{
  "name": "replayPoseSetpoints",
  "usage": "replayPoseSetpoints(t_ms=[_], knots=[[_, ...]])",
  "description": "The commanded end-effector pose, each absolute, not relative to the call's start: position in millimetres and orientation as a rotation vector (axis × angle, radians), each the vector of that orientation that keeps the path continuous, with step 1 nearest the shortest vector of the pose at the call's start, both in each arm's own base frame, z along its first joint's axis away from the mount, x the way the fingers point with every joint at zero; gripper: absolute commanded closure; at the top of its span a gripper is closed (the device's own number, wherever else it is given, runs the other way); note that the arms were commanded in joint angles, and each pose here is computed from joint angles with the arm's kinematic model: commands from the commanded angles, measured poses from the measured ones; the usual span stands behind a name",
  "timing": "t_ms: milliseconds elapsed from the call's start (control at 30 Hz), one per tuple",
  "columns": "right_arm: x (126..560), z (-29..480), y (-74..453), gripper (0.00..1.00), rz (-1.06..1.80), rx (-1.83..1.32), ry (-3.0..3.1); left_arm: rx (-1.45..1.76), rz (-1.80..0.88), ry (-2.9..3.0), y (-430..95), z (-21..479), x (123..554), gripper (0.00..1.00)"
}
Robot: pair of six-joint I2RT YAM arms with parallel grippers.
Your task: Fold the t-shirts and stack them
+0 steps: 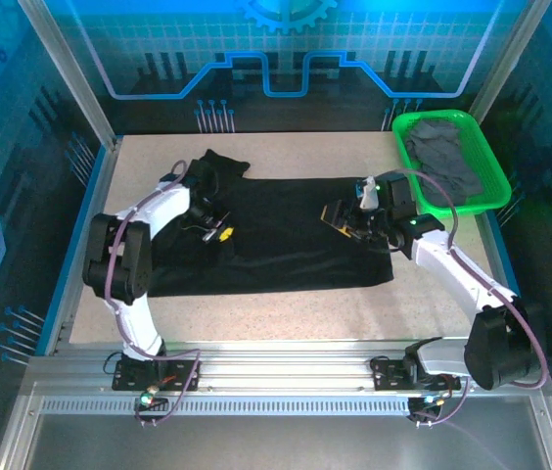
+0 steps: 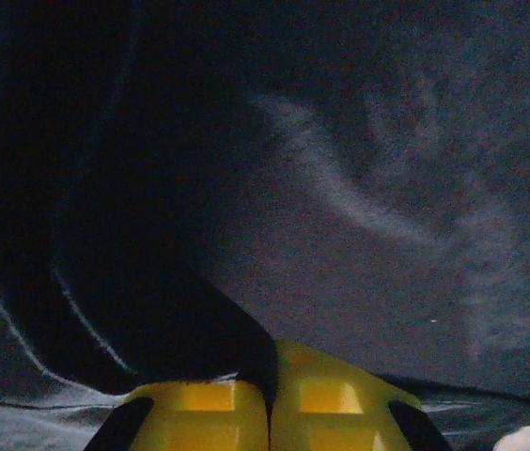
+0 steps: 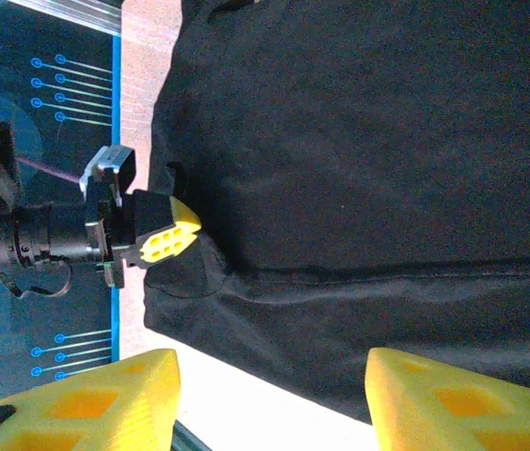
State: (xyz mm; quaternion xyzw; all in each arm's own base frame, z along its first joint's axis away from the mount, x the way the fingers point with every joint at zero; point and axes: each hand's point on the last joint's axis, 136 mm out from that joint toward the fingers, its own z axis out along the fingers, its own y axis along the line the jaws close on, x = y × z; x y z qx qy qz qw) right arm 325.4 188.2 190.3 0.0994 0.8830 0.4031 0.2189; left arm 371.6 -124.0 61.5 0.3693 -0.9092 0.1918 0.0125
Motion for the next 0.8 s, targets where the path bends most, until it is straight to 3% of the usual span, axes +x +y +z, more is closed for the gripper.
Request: replayPoseSetpoints(t_ms=[0, 567, 600, 667, 733, 767], knots=[[318.6, 187.7, 184.4, 0.45, 1.126, 0.280, 2.461, 0.971, 0.485, -2.874, -125.9, 55.4, 362.9, 1.00], [314.0, 173.9, 179.3, 0.45, 1.091, 0.311, 2.498, 0.438, 0.320, -3.042, -160.9, 41.2, 383.7, 0.96], [313.9, 173.4, 179.0, 0.45, 1.088, 0.311, 2.499, 0.436, 0.293, -3.043, -158.5, 39.1, 384.3, 0.92], [313.4, 171.6, 177.5, 0.45, 1.076, 0.319, 2.505, 0.445, 0.243, -3.061, -153.4, 39.0, 386.7, 0.66], [312.6, 169.5, 175.1, 0.45, 1.055, 0.327, 2.513, 0.472, 0.189, -3.091, -146.0, 45.7, 388.9, 0.52], [311.9, 167.3, 172.8, 0.45, 1.033, 0.335, 2.521, 0.496, 0.160, -3.110, -141.3, 51.8, 390.0, 0.51]])
